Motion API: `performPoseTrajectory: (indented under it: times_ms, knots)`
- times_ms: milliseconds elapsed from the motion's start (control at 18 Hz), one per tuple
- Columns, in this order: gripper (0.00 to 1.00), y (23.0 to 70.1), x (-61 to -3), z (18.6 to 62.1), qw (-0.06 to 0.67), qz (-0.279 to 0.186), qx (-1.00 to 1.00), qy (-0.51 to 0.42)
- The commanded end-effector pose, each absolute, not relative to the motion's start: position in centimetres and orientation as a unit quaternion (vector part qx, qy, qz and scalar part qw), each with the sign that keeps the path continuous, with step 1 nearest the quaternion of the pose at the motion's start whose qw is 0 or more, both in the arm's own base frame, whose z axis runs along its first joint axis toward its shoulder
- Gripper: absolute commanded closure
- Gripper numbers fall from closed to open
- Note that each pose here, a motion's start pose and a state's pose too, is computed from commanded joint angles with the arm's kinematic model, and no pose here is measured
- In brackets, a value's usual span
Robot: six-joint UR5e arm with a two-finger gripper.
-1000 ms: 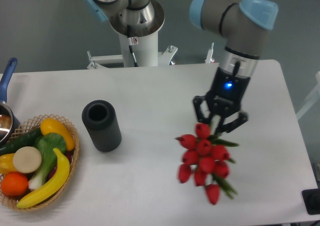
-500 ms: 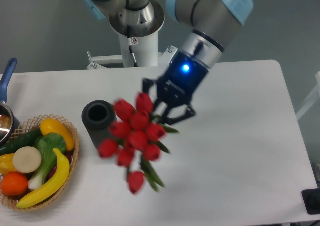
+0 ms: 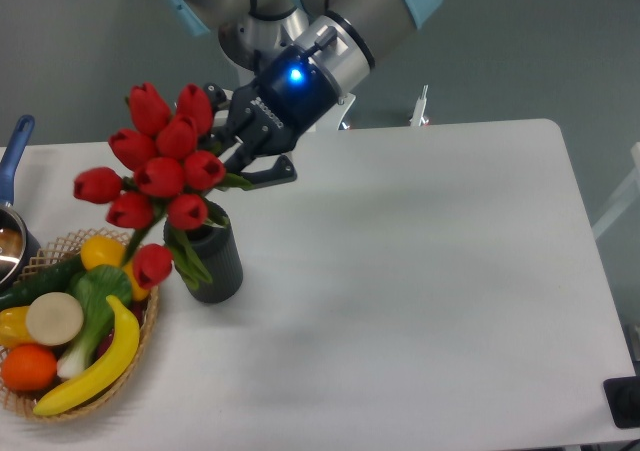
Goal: Insert the flowers into the vase
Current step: 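Lower the tulip stems down into the black vase opening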
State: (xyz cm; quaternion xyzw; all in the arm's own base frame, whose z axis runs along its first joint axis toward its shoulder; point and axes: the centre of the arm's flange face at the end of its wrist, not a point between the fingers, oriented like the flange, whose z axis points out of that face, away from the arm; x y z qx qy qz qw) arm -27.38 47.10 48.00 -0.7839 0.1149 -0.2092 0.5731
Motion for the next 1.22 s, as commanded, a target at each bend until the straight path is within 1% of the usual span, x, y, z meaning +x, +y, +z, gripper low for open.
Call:
performPoseTrajectory:
  times_ms: [167, 444, 722, 1056, 1222]
  knots:
    - [1.0, 47.1, -27.3, 46.7, 0.573, -0.218, -0.782, 0.113]
    - [1.0, 46.7, -26.0, 43.8, 0.573, -0.22, -0.778, 0.13]
    - [0.97, 46.8, -26.3, 42.1, 0.572, -0.22, -0.778, 0.136]
    - [0.95, 46.1, -25.5, 38.2, 0.57, -0.221, -0.778, 0.149]
    - [0.93, 45.8, -25.4, 37.1, 0.567, -0.223, -0.779, 0.147]
